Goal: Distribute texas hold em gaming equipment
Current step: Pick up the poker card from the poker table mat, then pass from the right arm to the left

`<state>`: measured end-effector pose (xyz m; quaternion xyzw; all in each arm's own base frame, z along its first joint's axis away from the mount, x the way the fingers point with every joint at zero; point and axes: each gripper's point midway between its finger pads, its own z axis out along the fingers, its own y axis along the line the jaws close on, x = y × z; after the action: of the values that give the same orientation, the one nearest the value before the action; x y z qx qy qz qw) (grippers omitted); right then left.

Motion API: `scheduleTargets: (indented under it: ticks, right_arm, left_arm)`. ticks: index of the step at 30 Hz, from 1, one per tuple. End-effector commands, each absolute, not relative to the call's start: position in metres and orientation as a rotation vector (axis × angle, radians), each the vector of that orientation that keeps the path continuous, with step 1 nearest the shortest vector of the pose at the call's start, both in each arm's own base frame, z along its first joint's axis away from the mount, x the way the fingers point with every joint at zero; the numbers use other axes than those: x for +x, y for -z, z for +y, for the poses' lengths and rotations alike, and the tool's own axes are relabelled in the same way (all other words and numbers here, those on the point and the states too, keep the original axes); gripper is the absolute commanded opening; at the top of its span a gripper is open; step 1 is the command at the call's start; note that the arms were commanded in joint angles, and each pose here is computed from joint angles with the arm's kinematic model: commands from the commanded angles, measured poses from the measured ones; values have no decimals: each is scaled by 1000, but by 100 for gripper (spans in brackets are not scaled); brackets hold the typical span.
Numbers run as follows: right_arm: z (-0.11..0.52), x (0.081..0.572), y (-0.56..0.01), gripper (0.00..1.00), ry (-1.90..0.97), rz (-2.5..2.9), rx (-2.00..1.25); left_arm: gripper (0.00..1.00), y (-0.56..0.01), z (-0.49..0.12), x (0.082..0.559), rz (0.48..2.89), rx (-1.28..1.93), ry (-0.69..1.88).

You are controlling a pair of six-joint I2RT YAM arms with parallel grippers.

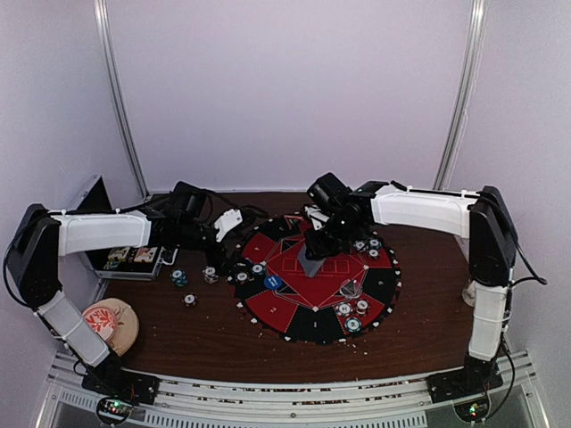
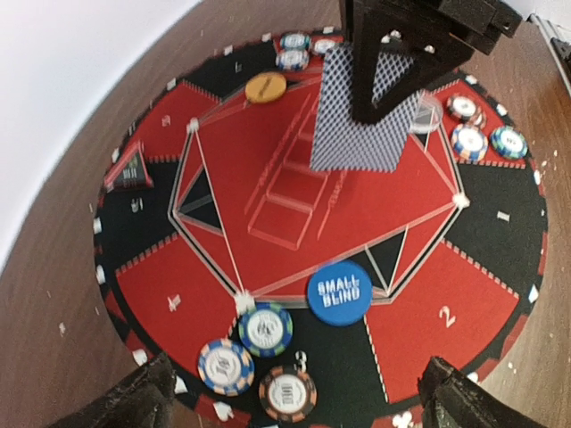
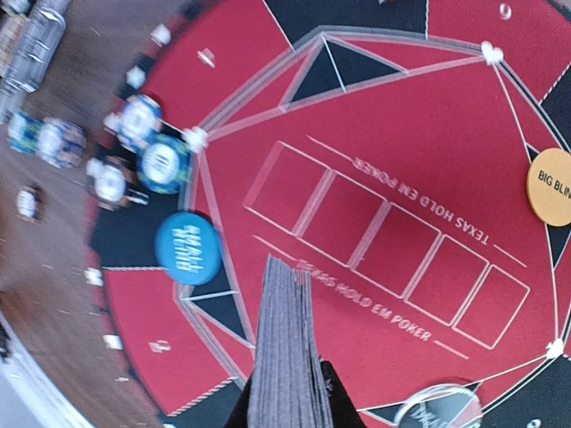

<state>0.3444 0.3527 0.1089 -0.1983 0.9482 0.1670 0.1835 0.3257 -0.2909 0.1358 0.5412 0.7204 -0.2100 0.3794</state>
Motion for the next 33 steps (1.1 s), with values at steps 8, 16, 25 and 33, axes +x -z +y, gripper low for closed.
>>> scheduleTargets:
  ticks: [8,16,25,33]
  right_arm:
    - [405,337,-195,0,-1183,2309,-195]
    - [425,319,-199,0,-1335,2280,-195]
    - [434,309,-206,0,-1449,2243,-181]
    - [434,302,-192,0,-1430,2275,-172]
  left_arm:
    - [98,-191,-345,309,1548,1521,606]
    - [98,-185,-369,283,1466,1653,561]
    - [98,-166,-379,291,1517,1677,433]
    - [98,-186,-379,294,1459,1606,411]
